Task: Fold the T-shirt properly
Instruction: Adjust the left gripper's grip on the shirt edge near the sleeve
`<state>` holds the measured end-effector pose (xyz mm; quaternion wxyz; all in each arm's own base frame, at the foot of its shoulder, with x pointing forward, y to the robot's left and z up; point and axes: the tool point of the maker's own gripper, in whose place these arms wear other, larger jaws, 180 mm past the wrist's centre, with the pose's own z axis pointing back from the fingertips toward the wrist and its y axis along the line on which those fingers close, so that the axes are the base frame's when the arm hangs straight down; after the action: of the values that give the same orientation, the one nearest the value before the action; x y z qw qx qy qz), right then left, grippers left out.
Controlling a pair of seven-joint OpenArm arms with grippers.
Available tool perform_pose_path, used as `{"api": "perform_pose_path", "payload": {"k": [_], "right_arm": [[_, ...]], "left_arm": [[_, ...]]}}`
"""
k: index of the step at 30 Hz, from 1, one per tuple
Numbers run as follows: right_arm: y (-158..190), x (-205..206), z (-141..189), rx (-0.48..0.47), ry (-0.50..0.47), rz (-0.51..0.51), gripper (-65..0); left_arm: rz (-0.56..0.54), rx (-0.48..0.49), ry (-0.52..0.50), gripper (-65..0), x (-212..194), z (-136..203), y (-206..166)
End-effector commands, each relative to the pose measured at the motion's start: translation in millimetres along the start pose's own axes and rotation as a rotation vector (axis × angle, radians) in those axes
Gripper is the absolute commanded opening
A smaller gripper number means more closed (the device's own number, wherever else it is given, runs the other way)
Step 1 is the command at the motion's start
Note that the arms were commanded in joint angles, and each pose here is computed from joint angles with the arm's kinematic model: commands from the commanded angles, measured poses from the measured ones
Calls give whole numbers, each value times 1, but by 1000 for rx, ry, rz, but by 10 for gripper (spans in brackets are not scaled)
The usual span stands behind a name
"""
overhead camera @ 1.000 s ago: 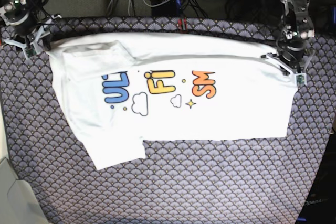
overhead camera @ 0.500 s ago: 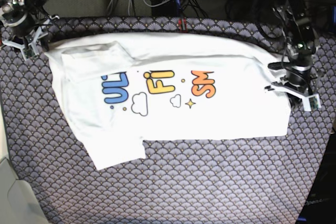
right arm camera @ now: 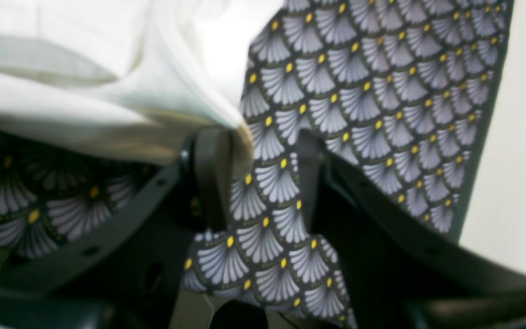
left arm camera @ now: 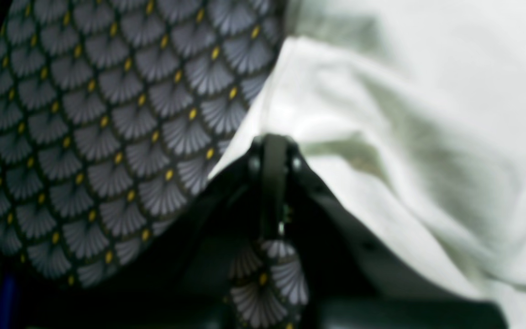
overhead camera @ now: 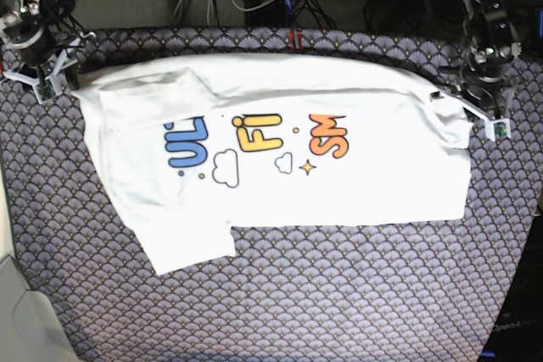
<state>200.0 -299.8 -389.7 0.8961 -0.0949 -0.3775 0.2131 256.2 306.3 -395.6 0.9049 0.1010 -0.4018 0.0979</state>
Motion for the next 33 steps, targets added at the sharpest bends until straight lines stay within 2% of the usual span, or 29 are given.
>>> {"api": "perform_pose_path", "payload": {"k": [1,13,16,21,23,26,33], "right_arm": [[-10,10,2,-23,-34,15,-402],[-9,5,1,-20,-21,10,-402],[-9,1,0,-19,-10,4,-402],[-9,0,0,-18,-9,3,-402],[-9,0,0,-18,-9,3,-402],[-10,0,0,-19,-9,5,-402],[-10,0,0,-19,-9,5,-402]], "left_arm": [[-8,12,-35,-645,11,2,5],[-8,12,-33,-641,11,1,5],[-11,14,-38,-576,13,3,6],[-17,13,-43,-365,16,4,8],[-17,13,-48,-306,16,4,8],[-17,13,-48,-282,16,4,8],[-10,15,-35,-283,12,1,8]]}}
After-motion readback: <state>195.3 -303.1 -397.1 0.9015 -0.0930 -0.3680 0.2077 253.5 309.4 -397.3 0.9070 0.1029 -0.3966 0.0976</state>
